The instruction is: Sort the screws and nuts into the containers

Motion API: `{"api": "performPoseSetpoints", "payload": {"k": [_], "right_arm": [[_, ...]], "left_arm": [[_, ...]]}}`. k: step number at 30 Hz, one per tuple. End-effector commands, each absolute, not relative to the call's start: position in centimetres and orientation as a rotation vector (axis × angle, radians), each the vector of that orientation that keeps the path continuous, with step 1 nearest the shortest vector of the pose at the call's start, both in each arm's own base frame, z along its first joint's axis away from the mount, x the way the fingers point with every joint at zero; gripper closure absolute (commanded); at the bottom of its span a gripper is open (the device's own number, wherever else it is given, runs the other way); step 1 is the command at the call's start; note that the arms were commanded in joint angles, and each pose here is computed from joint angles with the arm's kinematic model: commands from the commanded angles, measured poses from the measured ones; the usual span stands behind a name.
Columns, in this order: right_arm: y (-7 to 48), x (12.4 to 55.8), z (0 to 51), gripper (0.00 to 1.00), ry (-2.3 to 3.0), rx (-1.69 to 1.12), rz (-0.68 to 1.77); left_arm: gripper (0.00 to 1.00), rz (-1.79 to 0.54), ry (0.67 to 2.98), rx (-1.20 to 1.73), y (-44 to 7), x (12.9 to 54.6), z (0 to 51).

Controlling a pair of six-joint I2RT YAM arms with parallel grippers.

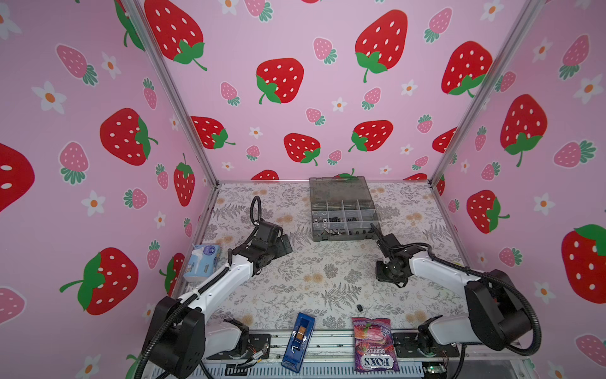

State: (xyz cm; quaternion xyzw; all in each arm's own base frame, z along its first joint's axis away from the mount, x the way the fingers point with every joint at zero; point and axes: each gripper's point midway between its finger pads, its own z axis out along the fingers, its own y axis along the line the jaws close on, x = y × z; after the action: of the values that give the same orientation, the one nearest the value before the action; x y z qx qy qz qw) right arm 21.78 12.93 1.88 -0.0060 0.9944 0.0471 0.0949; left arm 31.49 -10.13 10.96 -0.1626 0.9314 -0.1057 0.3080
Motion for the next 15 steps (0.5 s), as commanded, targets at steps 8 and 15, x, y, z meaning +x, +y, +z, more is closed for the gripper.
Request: {"api": "performPoseSetpoints", "payload": {"k": [8, 15], "right_arm": [[11.4, 21.4, 2.0, 0.55, 2.964, 0.023, -0.002], [11.2, 20.8, 1.3, 0.55, 2.988, 0.024, -0.008]], "left_arm": [[0.01, -0.285, 2.434, -0.437, -10.3, 32.2, 11.9], [0.01, -0.284, 2.433, -0.437, -10.3, 32.3, 12.0]]}}
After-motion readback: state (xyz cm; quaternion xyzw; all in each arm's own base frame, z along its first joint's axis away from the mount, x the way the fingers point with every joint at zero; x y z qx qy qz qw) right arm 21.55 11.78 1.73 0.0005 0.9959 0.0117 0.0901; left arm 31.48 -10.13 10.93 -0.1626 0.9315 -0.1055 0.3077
